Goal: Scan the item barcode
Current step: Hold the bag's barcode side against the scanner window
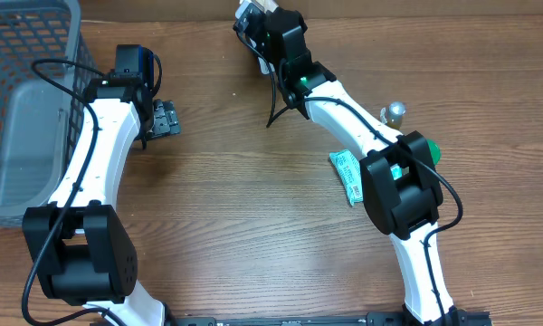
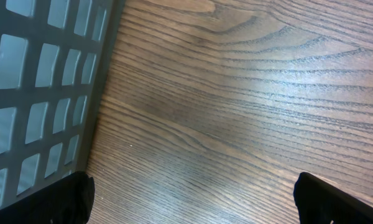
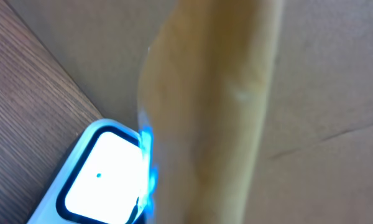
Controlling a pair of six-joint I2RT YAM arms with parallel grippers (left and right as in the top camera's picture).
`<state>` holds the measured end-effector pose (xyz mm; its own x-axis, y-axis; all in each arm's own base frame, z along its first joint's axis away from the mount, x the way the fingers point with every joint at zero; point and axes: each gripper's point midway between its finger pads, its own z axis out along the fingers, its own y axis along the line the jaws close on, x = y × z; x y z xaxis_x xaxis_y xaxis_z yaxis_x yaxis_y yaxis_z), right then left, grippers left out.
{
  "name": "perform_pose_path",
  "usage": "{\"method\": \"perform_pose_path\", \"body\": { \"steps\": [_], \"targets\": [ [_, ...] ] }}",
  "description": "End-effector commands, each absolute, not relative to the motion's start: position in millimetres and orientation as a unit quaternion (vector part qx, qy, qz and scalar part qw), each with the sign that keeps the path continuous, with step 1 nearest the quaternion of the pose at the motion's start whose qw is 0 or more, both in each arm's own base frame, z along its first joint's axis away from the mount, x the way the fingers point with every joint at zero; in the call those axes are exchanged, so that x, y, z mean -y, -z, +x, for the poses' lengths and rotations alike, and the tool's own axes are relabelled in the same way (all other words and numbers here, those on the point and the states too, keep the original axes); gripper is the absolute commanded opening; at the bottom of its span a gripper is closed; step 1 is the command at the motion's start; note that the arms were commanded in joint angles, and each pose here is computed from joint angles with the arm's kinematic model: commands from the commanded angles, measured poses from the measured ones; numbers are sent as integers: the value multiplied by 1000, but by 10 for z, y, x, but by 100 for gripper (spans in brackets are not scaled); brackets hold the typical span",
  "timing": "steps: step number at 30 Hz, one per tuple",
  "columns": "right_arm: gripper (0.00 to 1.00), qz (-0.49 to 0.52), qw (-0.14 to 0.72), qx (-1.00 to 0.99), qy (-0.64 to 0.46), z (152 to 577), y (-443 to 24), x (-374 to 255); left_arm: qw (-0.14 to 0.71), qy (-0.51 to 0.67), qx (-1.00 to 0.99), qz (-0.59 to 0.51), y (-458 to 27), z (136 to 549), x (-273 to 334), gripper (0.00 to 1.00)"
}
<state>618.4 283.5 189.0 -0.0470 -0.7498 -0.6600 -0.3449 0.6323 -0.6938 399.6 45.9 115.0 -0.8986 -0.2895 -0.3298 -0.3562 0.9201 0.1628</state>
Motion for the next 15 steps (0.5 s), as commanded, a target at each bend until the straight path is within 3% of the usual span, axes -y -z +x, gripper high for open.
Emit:
{"method": "perform_pose_path", "body": {
  "steps": [1,15],
  "targets": [
    [4,-378,593,-693,161,6182,-2043,-2932,162,-114,-966,-164,-1221,4058,-483,99],
    [4,-380,567,-716,150,6174,-1736,-2939,162,-114,-966,-164,-1221,4058,-483,100]
  ]
}}
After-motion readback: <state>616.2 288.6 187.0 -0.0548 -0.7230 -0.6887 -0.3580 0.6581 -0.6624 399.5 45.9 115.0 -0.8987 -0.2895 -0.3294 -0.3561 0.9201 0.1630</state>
